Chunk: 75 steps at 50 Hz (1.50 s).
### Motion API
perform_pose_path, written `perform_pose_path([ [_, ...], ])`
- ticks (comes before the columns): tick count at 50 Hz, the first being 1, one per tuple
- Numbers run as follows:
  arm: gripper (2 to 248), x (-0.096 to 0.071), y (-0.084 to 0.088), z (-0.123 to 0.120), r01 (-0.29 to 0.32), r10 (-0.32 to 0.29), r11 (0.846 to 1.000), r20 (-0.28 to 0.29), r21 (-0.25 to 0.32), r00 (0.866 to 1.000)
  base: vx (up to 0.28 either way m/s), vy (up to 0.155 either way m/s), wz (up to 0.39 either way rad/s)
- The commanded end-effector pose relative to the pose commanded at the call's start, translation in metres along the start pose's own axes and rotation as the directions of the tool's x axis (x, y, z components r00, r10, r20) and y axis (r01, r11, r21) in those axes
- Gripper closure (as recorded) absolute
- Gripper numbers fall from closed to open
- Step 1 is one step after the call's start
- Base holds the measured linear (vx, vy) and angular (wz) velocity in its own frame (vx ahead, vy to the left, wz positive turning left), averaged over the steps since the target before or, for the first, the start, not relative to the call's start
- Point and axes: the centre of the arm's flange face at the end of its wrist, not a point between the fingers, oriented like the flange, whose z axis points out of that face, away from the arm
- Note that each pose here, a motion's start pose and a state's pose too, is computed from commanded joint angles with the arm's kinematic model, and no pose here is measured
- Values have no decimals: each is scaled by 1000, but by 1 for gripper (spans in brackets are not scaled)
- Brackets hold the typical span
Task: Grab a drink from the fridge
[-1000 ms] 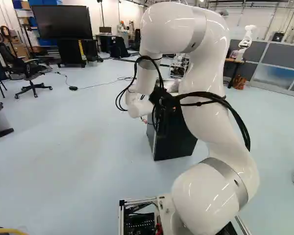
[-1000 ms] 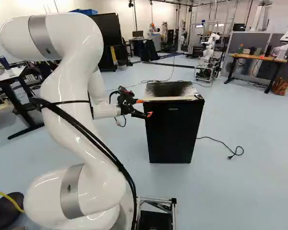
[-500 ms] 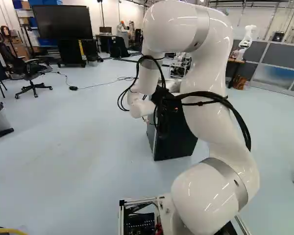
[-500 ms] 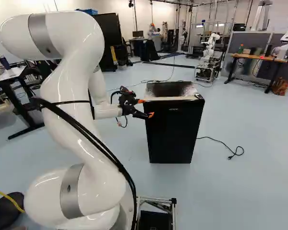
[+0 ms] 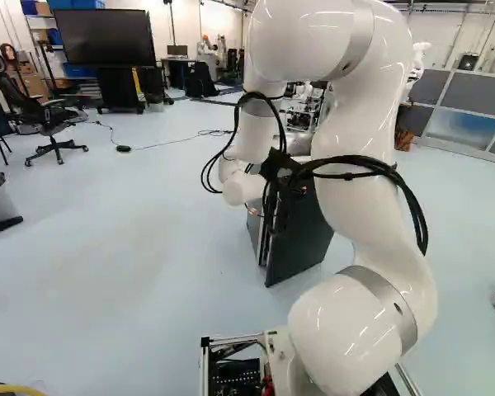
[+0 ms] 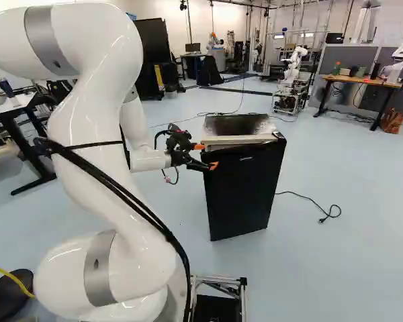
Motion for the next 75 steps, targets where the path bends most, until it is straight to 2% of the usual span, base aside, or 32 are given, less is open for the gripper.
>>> perform_pose_path([
  [31, 3, 3, 61, -31, 52, -51, 998, 22, -27, 998, 0, 0, 0],
  [75, 3, 12, 152, -55, 86, -82, 987, 39, -136, 996, 0, 0, 0],
])
